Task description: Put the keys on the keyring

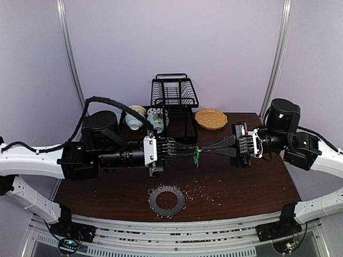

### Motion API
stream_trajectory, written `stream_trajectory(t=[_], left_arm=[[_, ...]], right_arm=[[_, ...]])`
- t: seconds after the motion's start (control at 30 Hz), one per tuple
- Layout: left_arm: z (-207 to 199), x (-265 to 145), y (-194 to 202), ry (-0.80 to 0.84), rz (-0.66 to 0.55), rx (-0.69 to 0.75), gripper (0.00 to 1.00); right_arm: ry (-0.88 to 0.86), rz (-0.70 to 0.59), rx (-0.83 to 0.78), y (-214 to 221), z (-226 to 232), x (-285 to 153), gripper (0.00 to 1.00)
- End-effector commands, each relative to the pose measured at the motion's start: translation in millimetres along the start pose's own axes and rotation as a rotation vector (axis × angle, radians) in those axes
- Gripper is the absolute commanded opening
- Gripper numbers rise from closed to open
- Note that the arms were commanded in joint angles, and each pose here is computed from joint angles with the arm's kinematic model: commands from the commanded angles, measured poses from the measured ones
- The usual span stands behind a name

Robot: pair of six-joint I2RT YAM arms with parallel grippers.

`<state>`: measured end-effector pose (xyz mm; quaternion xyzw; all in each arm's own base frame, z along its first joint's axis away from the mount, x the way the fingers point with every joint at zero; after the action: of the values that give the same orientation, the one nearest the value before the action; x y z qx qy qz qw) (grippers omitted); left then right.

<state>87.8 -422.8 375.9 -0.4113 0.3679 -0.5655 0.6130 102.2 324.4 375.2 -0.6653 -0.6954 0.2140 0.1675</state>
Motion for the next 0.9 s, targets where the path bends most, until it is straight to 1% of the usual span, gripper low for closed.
stream_trajectory(t=[0.0, 0.13, 0.37, 0.5, 0.57, 0.63, 0.7, 0.8, 0.87], left_arm=[[2.7, 1.6, -5.6, -0.009, -0.027, 0.016, 0.13], [2.8, 2.5, -6.7, -0.007, -0.031, 0.015, 0.0], [3.0, 2.8, -6.1, -0.008, -0.027, 0.013, 0.0], [14.2, 0.7, -6.1, -0.073, -0.011, -0.002, 0.0], [21.0, -2.0, -7.4, -0.111, -0.002, -0.007, 0.0], [29.2, -5.6, -7.4, -0.159, 0.008, -0.012, 0.0], [34.9, -8.3, -6.4, -0.194, 0.024, -0.007, 0.0], [40.1, -8.3, -0.7, -0.227, 0.069, -0.002, 0.0], [43.8, -8.0, 3.1, -0.266, 0.106, 0.01, 0.0]], right_arm=[[0.021, -0.03, -0.016, -8.9, -7.0, -3.0, 0.0], [0.017, -0.032, -0.016, -9.1, -6.1, -3.0, 0.0], [0.015, -0.033, -0.015, -9.2, -5.0, -3.5, 0.0], [0.017, 0.004, -0.006, -2.1, -3.4, -3.4, 0.0], [0.037, 0.037, -0.014, 3.3, -4.7, -4.8, 0.11], [0.095, 0.074, -0.035, 7.7, -11.1, -9.4, 0.23], [0.152, 0.109, -0.064, 12.1, -16.6, -14.0, 0.33], [0.195, 0.145, -0.125, 13.4, -23.8, -20.0, 0.35], [0.188, 0.132, -0.159, 9.9, -23.0, -19.4, 0.35]])
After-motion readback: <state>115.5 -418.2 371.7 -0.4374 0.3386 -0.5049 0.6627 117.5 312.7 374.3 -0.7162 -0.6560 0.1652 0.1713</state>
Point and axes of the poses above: each gripper's point midway between its finger pads, its own x axis out along the fingers, its own z axis along the line the jaws close on, y = z × x, the point moved 1 cm from there along -x, back along the fingers, and after that the axes turned 15 degrees about -x, right-handed, at the moved point
